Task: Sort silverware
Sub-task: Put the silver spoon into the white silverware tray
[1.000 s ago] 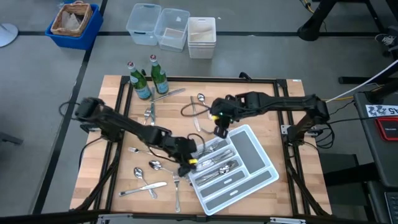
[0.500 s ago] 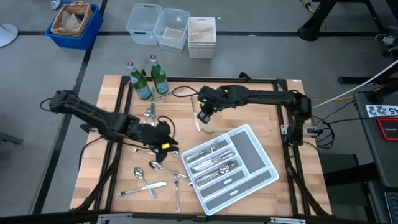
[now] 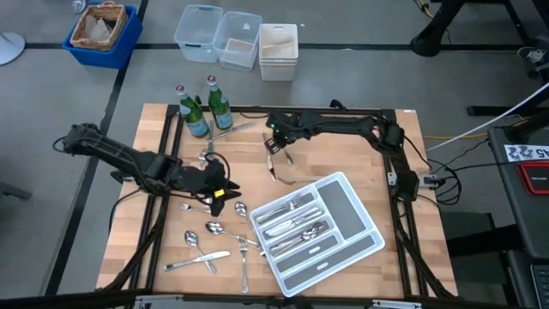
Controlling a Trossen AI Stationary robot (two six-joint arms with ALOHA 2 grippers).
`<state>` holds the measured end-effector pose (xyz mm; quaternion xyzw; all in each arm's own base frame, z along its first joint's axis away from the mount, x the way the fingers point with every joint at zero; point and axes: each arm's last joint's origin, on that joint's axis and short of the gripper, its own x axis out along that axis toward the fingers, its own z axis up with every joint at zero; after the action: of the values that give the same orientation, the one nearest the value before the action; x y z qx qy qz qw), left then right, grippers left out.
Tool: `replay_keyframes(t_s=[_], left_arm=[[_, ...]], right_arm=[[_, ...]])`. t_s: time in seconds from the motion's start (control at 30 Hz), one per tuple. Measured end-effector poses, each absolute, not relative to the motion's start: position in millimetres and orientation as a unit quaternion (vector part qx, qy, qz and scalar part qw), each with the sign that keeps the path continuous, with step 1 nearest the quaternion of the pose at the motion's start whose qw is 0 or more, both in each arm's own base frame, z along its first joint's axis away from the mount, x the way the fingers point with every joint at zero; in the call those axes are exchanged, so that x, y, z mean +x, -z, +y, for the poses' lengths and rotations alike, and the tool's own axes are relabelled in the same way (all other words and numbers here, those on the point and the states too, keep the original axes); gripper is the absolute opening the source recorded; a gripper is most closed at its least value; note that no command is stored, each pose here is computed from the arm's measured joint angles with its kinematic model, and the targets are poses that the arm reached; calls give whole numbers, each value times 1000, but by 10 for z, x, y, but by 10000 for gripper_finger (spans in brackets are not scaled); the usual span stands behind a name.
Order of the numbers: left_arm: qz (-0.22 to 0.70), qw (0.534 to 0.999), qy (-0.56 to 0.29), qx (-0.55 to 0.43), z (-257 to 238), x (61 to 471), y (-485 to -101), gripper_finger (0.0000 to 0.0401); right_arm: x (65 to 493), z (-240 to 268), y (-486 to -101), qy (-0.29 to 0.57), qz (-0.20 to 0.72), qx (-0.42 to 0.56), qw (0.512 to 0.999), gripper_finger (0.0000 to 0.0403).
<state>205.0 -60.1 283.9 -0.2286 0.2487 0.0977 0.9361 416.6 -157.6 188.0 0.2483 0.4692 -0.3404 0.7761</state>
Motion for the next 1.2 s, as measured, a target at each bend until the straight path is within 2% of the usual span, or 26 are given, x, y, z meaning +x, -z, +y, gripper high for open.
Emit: replay_keyframes(t_s=[0.13,0.4,1.2], left_arm=[[253,931,-111,-240,-594,2041,-2781,120],[243,930,-130,-243,-583,2042,-2784,121],[237,931,-139,-240,-577,2043,-2788,120]], right_arm=[[4133,-1733,-1746,352,477,259,763,120],[4145,-1802,-1530,322,498,292,751,120],[4161,-1822,-1540,346,478,297,751,120]])
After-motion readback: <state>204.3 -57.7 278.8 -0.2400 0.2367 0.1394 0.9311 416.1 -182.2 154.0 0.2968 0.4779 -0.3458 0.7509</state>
